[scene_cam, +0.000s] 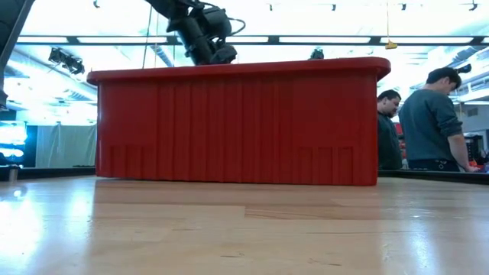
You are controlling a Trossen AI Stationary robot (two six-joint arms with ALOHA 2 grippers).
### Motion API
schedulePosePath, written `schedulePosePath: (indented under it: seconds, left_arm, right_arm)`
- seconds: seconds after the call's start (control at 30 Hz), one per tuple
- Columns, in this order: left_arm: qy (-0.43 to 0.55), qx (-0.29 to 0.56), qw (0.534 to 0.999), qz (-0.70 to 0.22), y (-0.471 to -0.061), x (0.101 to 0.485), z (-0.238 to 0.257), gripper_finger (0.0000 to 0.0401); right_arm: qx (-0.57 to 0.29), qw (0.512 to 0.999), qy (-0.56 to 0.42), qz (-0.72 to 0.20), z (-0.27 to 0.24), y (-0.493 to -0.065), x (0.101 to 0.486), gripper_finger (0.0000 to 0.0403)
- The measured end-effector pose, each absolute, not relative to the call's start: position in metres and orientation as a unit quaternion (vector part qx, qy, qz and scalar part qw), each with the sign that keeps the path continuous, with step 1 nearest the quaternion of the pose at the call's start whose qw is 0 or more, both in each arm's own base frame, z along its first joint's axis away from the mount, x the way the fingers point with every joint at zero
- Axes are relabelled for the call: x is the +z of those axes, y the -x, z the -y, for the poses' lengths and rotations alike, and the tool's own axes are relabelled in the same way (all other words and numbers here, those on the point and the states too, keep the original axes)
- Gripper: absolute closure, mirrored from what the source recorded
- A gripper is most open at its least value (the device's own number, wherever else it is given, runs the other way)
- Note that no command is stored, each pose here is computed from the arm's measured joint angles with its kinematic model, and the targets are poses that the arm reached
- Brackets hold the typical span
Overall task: Pick and place slides into bin
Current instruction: Put the pink slide into the bin
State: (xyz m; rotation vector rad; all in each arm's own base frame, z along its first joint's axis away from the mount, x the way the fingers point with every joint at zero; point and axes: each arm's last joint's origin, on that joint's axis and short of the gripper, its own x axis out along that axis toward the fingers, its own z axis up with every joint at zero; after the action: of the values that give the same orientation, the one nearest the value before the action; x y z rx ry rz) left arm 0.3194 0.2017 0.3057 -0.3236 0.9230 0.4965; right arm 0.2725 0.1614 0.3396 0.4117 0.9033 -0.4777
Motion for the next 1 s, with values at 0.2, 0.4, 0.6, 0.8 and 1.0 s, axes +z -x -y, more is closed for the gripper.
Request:
schedulePosePath:
  seconds: [0.2, 0.4, 0.6, 0.8, 1.0]
  left_arm:
    - [0.125, 0.225, 0.879, -0.401, -0.327, 0.335, -0.197, 0.0198]
    - [0.097, 0.215, 0.919, -0.317, -0.331, 0.404, -0.180, 0.0216]
    - [0.064, 0.178, 0.949, -0.252, -0.334, 0.452, -0.147, 0.0225]
    - [0.050, 0.146, 0.959, -0.239, -0.341, 0.462, -0.122, 0.0218]
    - [0.020, 0.122, 0.961, -0.246, -0.345, 0.461, -0.110, 0.0218]
  right_arm:
    - [-0.283, 0.759, -0.323, -0.489, -0.197, -0.237, 0.289, 0.0275]
    - [-0.383, 0.602, -0.447, -0.540, -0.216, -0.206, 0.263, 0.0285]
    - [-0.392, 0.527, -0.496, -0.568, -0.232, -0.194, 0.256, 0.0294]
    - [-0.431, 0.474, -0.495, -0.586, -0.234, -0.180, 0.231, 0.0302]
    - [-0.414, 0.467, -0.511, -0.591, -0.235, -0.178, 0.207, 0.0303]
